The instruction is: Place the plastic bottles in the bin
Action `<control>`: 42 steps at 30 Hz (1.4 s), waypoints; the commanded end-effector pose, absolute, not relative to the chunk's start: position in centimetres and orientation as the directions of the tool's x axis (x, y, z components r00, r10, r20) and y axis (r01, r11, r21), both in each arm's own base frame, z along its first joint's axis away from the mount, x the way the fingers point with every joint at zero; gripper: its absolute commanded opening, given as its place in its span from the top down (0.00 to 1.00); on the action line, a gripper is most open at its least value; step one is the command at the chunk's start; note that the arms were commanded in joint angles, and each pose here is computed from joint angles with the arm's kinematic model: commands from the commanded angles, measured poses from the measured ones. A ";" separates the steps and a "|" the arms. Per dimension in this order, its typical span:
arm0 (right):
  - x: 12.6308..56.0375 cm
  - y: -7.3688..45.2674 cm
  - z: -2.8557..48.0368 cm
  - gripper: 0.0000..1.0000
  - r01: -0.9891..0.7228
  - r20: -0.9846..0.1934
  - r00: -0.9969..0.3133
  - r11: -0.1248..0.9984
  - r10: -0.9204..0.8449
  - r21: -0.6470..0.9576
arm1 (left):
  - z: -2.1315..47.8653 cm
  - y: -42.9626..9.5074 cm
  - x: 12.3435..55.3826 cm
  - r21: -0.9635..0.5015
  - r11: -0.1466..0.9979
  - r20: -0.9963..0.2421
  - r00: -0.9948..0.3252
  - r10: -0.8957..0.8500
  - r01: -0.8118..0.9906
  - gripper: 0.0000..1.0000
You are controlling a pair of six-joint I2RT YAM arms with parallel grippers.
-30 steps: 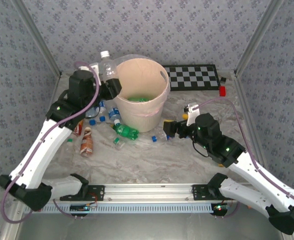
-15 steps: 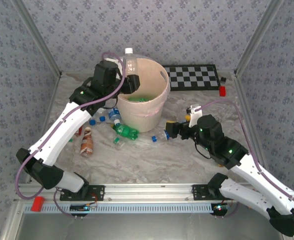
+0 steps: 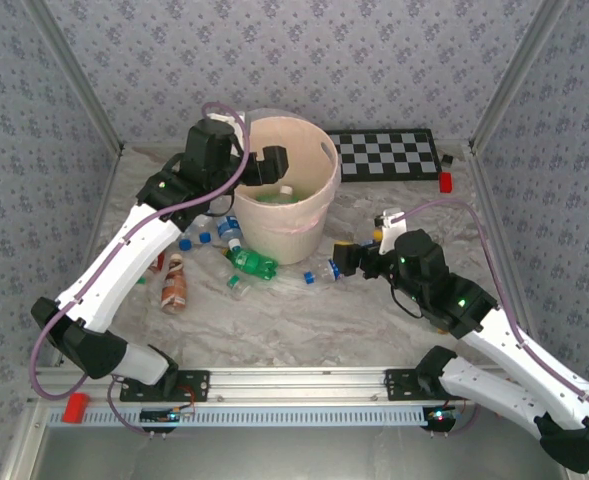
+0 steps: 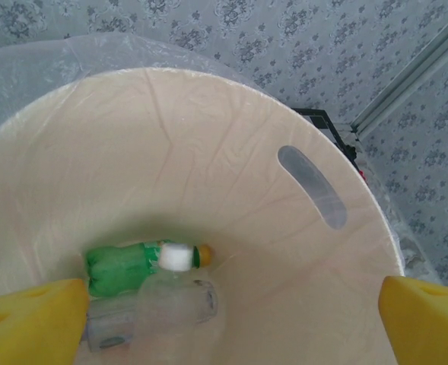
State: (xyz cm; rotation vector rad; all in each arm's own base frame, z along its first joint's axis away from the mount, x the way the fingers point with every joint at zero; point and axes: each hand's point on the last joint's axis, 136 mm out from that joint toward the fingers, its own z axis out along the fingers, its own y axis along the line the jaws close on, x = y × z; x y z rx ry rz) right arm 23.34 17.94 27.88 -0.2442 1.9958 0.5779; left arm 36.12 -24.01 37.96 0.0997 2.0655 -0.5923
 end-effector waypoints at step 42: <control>25.2 -6.8 8.4 0.00 0.665 -0.351 -0.679 0.742 0.645 0.077 | 37.1 -14.0 24.7 -0.267 0.906 -0.918 -0.373 -0.135 0.329 0.00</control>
